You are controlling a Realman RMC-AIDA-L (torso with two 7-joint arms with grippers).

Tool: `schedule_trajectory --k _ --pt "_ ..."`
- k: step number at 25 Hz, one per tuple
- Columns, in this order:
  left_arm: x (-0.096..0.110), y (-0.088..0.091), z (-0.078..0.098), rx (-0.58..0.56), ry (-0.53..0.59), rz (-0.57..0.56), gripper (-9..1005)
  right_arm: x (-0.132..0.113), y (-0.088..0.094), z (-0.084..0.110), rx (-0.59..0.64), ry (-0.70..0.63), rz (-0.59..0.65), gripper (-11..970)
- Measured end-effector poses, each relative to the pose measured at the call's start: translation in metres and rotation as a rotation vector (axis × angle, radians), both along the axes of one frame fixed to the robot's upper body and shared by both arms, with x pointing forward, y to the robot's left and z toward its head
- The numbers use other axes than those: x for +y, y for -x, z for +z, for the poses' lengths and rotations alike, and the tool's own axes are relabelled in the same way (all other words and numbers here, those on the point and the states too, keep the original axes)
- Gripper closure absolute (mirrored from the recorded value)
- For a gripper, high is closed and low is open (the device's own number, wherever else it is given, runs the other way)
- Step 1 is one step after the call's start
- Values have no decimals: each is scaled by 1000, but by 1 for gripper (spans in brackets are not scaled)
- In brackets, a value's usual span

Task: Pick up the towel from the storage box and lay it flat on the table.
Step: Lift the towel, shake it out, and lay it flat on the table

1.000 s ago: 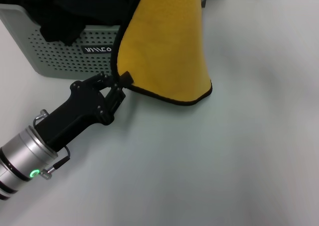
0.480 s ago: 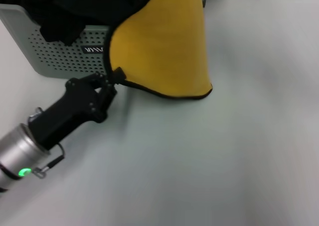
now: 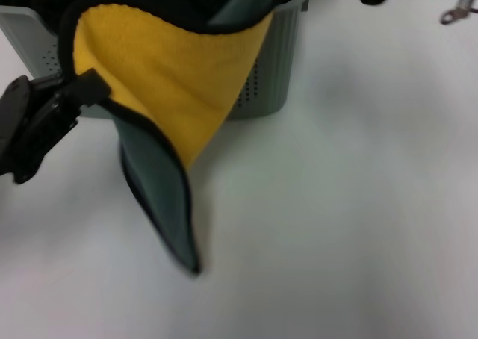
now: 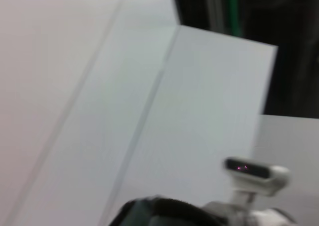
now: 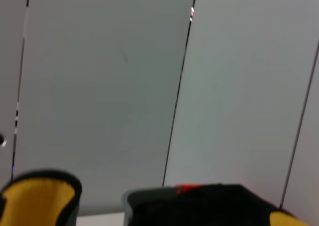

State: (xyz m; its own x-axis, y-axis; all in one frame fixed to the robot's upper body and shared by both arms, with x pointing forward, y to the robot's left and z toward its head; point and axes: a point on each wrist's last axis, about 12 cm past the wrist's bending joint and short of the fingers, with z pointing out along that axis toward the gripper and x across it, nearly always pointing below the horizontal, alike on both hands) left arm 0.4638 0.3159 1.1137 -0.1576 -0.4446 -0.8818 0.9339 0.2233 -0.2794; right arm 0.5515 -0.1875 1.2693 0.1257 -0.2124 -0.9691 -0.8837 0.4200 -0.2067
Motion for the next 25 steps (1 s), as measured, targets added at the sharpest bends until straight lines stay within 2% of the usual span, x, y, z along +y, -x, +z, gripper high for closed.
schedule_trajectory --k 3,7,12,15,19,22,25 --pt "3 1 12 16 -15 -90 980 -7 14 5 38 52 -7 888" --pt "5 2 19 105 -90 -206 980 -14 38 4 90 122 -3 886" --pt "-3 12 18 171 -184 -345 980 -17 76 -2 193 185 110 884" --pt "-5 25 19 163 -207 -373 979 -20 97 -5 248 166 192 883" --pt "-7 41 27 149 -220 -380 979 -35 121 -2 284 71 289 882" --pt "-9 45 30 144 -225 -386 979 -44 128 0 288 16 320 880" --pt "-10 36 22 184 -229 -381 979 -51 118 -12 338 2 272 879"
